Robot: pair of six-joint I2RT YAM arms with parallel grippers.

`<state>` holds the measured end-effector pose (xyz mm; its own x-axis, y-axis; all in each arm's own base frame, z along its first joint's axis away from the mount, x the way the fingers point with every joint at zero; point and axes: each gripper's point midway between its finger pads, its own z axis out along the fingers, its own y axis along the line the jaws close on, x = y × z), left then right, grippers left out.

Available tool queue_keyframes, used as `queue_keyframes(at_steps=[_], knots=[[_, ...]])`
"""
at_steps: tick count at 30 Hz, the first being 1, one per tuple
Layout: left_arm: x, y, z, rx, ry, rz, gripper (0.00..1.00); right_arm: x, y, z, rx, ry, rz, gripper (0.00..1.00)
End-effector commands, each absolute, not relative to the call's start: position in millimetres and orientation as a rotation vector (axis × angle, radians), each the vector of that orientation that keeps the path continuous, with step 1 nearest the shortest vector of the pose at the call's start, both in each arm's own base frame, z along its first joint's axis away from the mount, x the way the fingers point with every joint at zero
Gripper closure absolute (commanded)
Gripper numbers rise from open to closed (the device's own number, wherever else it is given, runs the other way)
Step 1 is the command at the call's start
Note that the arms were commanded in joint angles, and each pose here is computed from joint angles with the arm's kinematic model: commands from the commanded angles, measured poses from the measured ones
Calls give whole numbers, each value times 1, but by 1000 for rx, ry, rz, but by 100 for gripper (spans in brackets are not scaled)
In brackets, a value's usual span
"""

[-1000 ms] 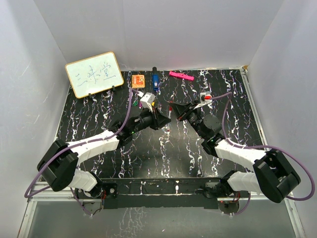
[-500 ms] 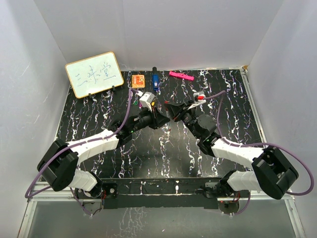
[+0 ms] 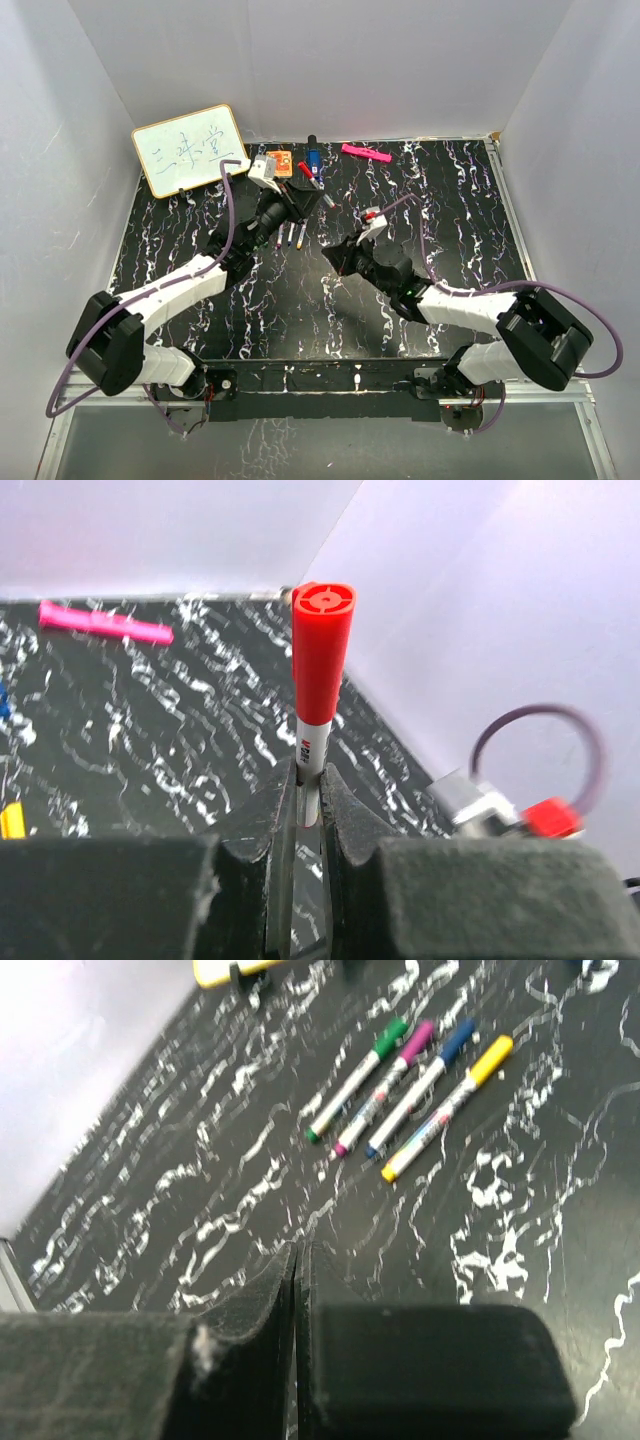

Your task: Insert the pens into the pen caps

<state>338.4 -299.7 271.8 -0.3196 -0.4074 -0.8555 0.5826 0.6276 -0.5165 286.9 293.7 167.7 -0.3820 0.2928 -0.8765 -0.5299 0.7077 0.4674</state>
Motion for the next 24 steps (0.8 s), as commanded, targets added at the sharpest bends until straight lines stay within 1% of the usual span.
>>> queue_keyframes(at_steps=[1,9,11,14,16,18,24], knots=[[334,-295,333,142,1429,-1028,100,280,293,163,-204,1777,881,100],[330,-290,309,174,1522,-970,100,300,271,183,-126,1726,719,100],[327,-287,303,177,1536,-963,100,304,264,193,-124,1705,673,90],[323,-284,293,182,1568,-950,100,308,256,214,-117,1652,630,71],[320,-283,287,196,1590,-946,100,310,251,230,-113,1616,609,63],[318,-285,278,214,1628,-941,100,310,247,246,-106,1578,596,59],[328,-292,218,255,1876,-846,100,313,231,267,-25,1538,561,56]])
